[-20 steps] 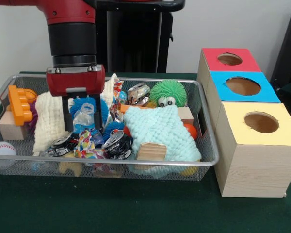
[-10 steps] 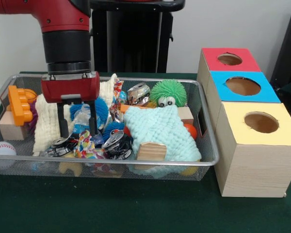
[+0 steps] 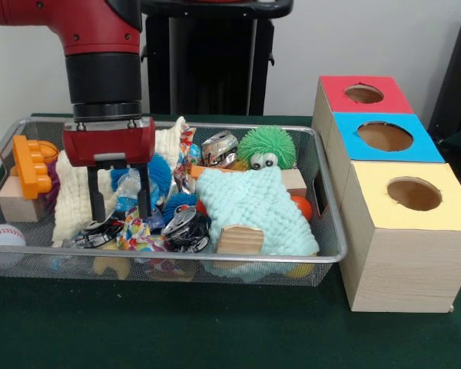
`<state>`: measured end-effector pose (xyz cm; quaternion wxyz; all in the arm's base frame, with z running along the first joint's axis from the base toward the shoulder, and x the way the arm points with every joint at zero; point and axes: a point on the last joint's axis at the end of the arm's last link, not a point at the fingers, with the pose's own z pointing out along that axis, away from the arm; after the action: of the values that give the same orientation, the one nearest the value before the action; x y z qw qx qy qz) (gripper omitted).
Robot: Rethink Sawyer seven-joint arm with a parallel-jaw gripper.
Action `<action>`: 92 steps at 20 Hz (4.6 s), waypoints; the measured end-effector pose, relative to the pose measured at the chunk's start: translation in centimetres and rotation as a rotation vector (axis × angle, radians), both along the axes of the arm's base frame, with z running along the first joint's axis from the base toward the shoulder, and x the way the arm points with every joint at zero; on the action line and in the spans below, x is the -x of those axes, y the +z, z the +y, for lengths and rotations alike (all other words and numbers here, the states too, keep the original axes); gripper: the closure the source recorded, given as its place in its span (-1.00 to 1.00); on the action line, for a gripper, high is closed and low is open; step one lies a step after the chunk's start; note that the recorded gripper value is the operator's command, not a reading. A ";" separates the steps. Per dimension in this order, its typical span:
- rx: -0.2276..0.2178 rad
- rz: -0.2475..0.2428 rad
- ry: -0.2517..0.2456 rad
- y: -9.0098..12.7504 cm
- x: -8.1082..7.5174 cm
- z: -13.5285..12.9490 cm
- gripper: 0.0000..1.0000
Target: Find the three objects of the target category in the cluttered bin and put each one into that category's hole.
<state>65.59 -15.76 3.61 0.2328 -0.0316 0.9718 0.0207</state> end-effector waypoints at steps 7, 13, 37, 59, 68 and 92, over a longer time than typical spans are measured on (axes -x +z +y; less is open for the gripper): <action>-0.021 -0.015 -0.021 -0.4 -0.6 -0.9 -1.00; -0.032 -0.020 -0.039 -0.8 -0.8 -1.7 -1.00; 0.119 -0.022 0.105 -4.2 -0.3 0.3 -1.00; 0.110 -0.015 0.055 -4.4 0.4 -2.1 -1.00; 0.107 0.019 0.038 -5.9 2.0 -2.9 -1.00; 0.055 0.112 -0.035 -7.9 3.4 -0.8 -1.00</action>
<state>62.19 -16.58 -4.27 0.1772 -0.0196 0.9839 -0.0086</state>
